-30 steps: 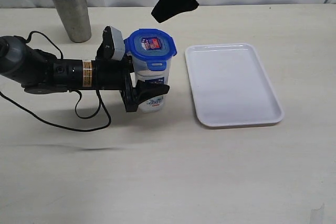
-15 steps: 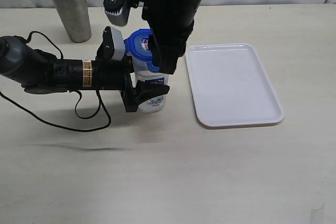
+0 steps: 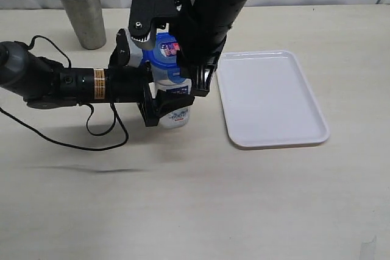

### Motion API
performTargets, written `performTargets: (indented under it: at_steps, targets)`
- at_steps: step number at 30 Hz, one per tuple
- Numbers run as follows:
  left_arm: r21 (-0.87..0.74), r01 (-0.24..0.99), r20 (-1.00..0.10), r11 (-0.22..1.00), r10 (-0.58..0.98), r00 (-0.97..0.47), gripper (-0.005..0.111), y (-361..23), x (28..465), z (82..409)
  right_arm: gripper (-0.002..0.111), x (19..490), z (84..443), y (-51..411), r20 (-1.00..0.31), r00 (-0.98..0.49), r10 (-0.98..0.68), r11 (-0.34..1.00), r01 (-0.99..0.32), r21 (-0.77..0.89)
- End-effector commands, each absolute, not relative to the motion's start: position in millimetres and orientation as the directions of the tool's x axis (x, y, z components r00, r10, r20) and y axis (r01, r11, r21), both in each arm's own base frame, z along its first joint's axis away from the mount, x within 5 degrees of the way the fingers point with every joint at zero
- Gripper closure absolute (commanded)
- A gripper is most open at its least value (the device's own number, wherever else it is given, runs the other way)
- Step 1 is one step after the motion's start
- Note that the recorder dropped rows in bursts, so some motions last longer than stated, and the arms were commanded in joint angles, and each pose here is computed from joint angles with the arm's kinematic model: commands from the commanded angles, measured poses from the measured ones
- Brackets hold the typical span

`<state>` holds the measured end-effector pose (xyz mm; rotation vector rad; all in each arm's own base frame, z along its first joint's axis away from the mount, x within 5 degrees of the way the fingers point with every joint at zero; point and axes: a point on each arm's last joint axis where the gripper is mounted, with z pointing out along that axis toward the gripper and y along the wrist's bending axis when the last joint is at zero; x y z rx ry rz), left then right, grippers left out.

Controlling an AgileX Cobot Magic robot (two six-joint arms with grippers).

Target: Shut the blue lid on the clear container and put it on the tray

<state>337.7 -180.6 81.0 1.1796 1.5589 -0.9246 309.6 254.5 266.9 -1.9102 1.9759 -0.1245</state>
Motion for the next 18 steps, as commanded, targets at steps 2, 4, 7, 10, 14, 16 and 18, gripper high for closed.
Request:
performTargets:
  at_steps: [2, 4, 7, 10, 14, 16, 18]
  targets:
    - [-0.013, 0.977, -0.964, 0.212, 0.256, -0.068, 0.107, -183.8, 334.5, 82.7, 0.066, 309.1, 232.4, 257.0, -0.212, 0.04, -0.976, 0.027, -0.952, -0.304]
    - [-0.015, 0.978, -0.966, 0.21, 0.251, -0.069, 0.107, -183.9, 334.3, 83.1, 0.066, 309.8, 226.6, 257.7, -0.231, 0.052, -0.971, 0.027, -0.944, -0.329]
    - [-0.016, 0.978, -0.966, 0.209, 0.249, -0.069, 0.107, -184.0, 334.2, 83.3, 0.066, 310.2, 217.1, 257.6, -0.251, 0.07, -0.966, 0.027, -0.93, -0.366]
    - [-0.016, 0.978, -0.966, 0.209, 0.249, -0.069, 0.107, -184.0, 334.2, 83.3, 0.066, 308.6, 203.6, 253.5, -0.231, 0.103, -0.968, -0.002, -0.916, -0.401]
    - [-0.016, 0.978, -0.966, 0.209, 0.249, -0.069, 0.107, -184.0, 334.2, 83.3, 0.066, 307.7, 195.6, 252.1, -0.234, 0.126, -0.964, -0.014, -0.903, -0.429]
    - [-0.016, 0.978, -0.966, 0.209, 0.249, -0.069, 0.107, -184.0, 334.2, 83.3, 0.068, 307.8, 195.8, 252.3, -0.239, 0.119, -0.964, -0.005, -0.904, -0.428]
    - [-0.016, 0.978, -0.966, 0.209, 0.249, -0.069, 0.107, -184.0, 334.2, 83.3, 0.07, 306.8, 195.1, 251.4, -0.231, 0.113, -0.966, -0.007, -0.909, -0.417]
